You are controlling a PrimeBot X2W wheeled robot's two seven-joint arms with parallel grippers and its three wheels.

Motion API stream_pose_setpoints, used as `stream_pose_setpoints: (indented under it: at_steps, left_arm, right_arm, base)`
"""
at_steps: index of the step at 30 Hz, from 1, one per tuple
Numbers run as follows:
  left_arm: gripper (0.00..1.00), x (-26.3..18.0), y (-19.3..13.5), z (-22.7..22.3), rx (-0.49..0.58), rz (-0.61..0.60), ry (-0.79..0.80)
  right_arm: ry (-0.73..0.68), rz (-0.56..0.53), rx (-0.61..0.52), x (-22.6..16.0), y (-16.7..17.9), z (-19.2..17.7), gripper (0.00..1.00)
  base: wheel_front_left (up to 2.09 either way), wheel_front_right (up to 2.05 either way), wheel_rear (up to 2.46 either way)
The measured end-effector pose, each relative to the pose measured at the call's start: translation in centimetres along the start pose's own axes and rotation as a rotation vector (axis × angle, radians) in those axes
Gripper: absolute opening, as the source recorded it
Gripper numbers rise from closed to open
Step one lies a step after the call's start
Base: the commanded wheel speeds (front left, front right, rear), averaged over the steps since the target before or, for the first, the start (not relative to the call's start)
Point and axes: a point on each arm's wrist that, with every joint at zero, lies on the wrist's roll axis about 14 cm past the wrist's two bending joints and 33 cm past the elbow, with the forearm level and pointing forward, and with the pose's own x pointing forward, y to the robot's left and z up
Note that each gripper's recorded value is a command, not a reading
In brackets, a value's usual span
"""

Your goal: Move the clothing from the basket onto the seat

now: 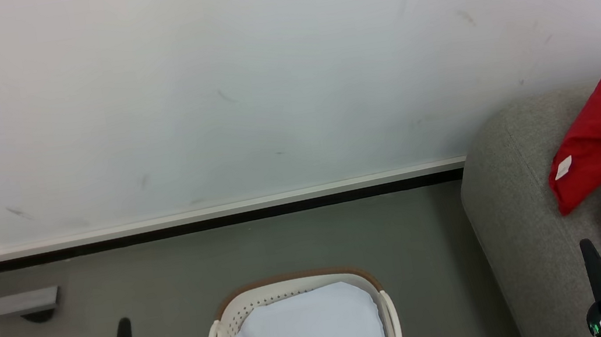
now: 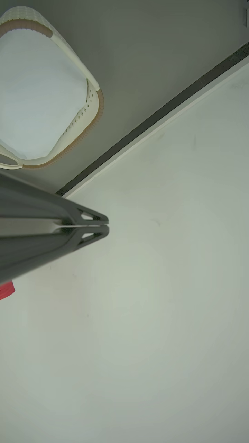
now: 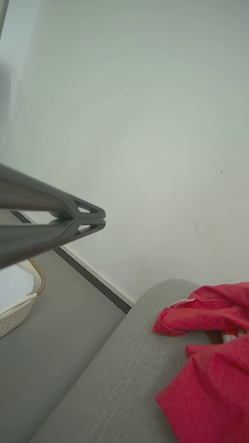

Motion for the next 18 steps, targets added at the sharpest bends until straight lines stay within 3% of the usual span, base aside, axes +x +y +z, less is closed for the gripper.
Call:
stream_pose_setpoints:
  at_steps: [18]
  left_arm:
    - [0.0,0.17,-0.7,0.22,-0.167,-0.023,0.008]
  right_arm:
    - [-0.004,0.01,0.157,0.44,0.31,0.65,0.0]
  base:
    - [0.0,0.0,0.0]
